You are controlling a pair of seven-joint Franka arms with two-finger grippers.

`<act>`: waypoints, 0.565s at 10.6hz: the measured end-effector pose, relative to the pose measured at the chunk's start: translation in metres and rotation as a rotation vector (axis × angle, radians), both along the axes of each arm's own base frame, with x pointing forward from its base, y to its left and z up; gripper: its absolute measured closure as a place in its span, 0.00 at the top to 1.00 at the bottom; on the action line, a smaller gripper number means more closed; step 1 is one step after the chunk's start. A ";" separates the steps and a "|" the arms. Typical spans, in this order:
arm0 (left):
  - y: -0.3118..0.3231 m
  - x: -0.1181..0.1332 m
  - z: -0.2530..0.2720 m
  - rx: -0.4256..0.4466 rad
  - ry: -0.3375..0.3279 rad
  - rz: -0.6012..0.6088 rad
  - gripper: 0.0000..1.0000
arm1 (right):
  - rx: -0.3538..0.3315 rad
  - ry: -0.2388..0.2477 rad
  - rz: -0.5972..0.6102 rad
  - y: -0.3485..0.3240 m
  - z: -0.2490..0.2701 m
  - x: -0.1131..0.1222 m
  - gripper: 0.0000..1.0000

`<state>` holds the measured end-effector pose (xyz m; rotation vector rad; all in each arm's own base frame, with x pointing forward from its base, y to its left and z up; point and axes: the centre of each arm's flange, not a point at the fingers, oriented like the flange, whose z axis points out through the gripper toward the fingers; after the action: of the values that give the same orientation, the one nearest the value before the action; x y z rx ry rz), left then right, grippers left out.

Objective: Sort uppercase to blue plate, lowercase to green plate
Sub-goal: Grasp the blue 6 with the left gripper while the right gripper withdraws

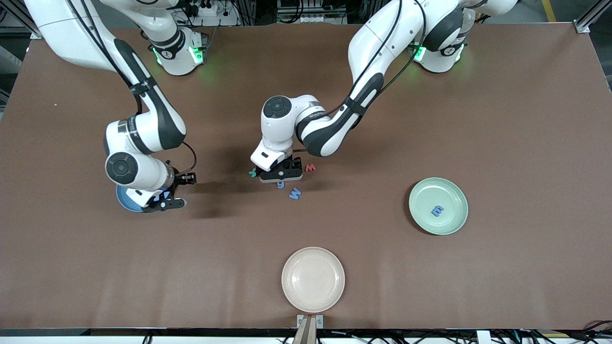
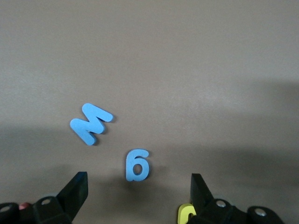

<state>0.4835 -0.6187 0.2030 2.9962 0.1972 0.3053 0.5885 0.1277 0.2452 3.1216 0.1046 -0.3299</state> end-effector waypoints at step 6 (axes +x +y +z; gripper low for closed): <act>0.005 0.003 -0.019 0.041 -0.028 -0.001 0.71 | 0.111 0.037 -0.168 0.008 -0.012 -0.002 0.48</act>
<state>0.4869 -0.6136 0.1836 3.0299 0.1886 0.3548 0.5862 0.1354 0.2332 3.2421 -0.1454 -0.3968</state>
